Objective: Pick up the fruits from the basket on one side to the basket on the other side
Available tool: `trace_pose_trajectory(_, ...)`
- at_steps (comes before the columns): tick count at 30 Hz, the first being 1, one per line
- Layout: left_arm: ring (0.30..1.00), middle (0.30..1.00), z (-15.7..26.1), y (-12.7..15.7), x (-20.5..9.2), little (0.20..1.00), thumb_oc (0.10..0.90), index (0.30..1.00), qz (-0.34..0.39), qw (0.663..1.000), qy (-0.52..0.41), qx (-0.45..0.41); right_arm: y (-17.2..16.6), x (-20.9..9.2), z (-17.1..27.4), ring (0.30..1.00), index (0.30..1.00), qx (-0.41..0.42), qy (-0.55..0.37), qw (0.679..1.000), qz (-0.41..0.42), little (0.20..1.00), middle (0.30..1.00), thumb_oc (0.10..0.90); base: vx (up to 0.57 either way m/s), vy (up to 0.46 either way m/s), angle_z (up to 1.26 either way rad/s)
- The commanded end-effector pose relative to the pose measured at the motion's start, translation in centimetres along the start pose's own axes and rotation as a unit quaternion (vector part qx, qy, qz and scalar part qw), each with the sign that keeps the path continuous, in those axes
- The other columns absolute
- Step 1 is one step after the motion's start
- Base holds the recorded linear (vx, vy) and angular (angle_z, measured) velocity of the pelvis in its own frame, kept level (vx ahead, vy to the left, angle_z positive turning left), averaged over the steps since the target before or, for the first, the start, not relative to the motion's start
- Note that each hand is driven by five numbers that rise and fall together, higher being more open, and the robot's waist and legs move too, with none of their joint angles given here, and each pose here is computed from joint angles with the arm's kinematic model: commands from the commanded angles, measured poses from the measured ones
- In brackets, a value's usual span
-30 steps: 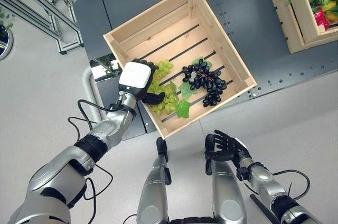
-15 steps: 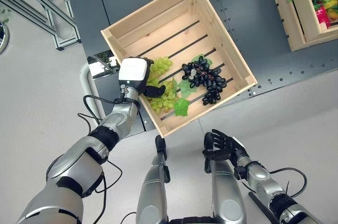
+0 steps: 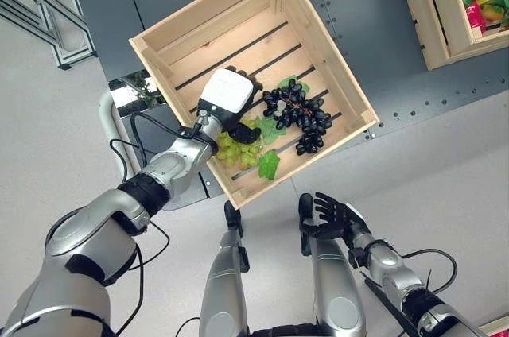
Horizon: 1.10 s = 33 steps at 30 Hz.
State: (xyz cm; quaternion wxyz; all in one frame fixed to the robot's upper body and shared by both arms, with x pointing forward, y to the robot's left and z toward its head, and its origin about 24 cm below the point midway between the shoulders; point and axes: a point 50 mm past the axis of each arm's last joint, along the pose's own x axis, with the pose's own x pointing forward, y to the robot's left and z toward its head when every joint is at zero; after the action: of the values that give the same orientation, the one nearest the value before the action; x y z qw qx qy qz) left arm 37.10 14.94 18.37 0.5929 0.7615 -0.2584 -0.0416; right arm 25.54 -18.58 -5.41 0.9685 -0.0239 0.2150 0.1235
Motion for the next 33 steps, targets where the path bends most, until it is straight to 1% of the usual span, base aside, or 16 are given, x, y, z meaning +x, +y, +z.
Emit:
trace_pose_trajectory(1, 0.900, 0.900, -1.4, 6.5, 1.1, 0.900, 0.800, 0.900, 0.087, 0.995, -0.012, 0.037, -0.7, -1.2, 0.9, 0.900, 0.900, 0.026, -0.061, 0.998, -0.006, 0.900, 0.900, 0.800, 0.00, -0.045, 0.03)
trace_pose_trajectory(4, 0.900, 0.900, -0.5, 7.8, 0.3, 0.900, 0.800, 0.900, 0.057, 0.997, -0.048, 0.027, -0.9, -1.5, 0.7, 0.900, 0.900, 0.033, -0.063, 0.997, -0.014, 0.900, 0.900, 0.800, 0.01, -0.049, 0.06)
trace_pose_trajectory(6, 0.900, 0.900, 0.1, 8.5, -0.5, 0.900, 0.800, 0.900, 0.051, 0.996, -0.064, 0.025, -1.0, -1.7, 0.6, 0.900, 0.900, 0.041, -0.066, 0.997, -0.022, 0.900, 0.900, 0.800, 0.01, -0.059, 0.07)
trace_pose_trajectory(8, 0.900, 0.900, 0.1, 9.0, -1.0, 0.900, 0.800, 0.900, 0.061, 0.996, -0.067, 0.024, -1.0, -1.8, 0.5, 0.900, 0.900, 0.043, -0.068, 0.996, -0.027, 0.900, 0.900, 0.800, 0.01, -0.034, 0.08)
trace_pose_trajectory(11, 0.900, 0.900, -0.4, 10.3, -1.9, 0.900, 0.800, 0.900, 0.104, 0.993, -0.058, 0.025, -1.3, -2.2, 0.2, 0.900, 0.900, 0.048, -0.069, 0.996, -0.032, 0.900, 0.900, 0.800, 0.00, -0.019, 0.05)
trace_pose_trajectory(13, 0.900, 0.900, -0.8, 10.8, -2.3, 0.900, 0.800, 0.900, 0.117, 0.991, -0.054, 0.026, -1.3, -2.4, 0.0, 0.900, 0.900, 0.049, -0.069, 0.996, -0.034, 0.900, 0.900, 0.800, 0.00, -0.009, 0.05)
trace_pose_trajectory(15, 0.900, 0.900, -1.0, 10.9, -2.6, 0.900, 0.800, 0.900, 0.107, 0.993, -0.052, 0.023, -1.3, -2.6, -0.1, 0.900, 0.900, 0.051, -0.069, 0.996, -0.037, 0.900, 0.900, 0.800, 0.00, 0.000, 0.00)
trace_pose_trajectory(17, 0.900, 0.900, -1.2, 10.7, -2.9, 0.900, 0.800, 0.900, 0.080, 0.995, -0.050, 0.030, -1.5, -2.6, -0.1, 0.900, 0.900, 0.052, -0.070, 0.995, -0.039, 0.900, 0.900, 0.800, 0.00, 0.000, 0.03)
trace_pose_trajectory(18, 0.900, 0.900, -1.3, 10.3, -2.9, 0.900, 0.800, 0.900, 0.054, 0.997, -0.042, 0.040, -1.6, -2.7, 0.0, 0.900, 0.900, 0.052, -0.071, 0.995, -0.039, 0.900, 0.900, 0.800, 0.00, 0.000, 0.09)
trace_pose_trajectory(21, 0.900, 0.900, -1.7, 10.1, -2.7, 0.900, 0.800, 0.900, 0.031, 0.997, -0.024, 0.072, -1.4, -2.6, 0.1, 0.900, 0.900, 0.053, -0.072, 0.995, -0.036, 0.900, 0.900, 0.800, 0.00, -0.003, 0.06)
trace_pose_trajectory(24, 0.900, 0.900, -1.8, 10.0, -2.4, 0.900, 0.800, 0.900, 0.023, 0.995, -0.019, 0.091, -1.4, -2.4, 0.1, 0.900, 0.900, 0.056, -0.073, 0.995, -0.034, 0.900, 0.900, 0.800, 0.01, -0.028, 0.04)
trace_pose_trajectory(29, 0.900, 0.900, -2.1, 9.4, -1.6, 0.900, 0.800, 0.900, 0.026, 0.995, -0.004, 0.099, -1.1, -2.1, 0.0, 0.900, 0.900, 0.058, -0.069, 0.996, -0.026, 0.900, 0.900, 0.800, 0.00, 0.000, 0.00)
trace_pose_trajectory(31, 0.900, 0.900, -2.0, 8.6, -1.1, 0.900, 0.800, 0.900, 0.015, 0.996, -0.006, 0.083, -1.1, -2.0, 0.1, 0.900, 0.900, 0.056, -0.069, 0.996, -0.023, 0.900, 0.900, 0.800, 0.00, 0.000, 0.00)
trace_pose_trajectory(33, 0.900, 0.900, -1.9, 7.8, -0.7, 0.900, 0.800, 0.900, 0.013, 0.996, -0.004, 0.089, -1.0, -1.8, 0.2, 0.900, 0.900, 0.054, -0.069, 0.996, -0.022, 0.900, 0.900, 0.800, 0.00, 0.000, 0.00)
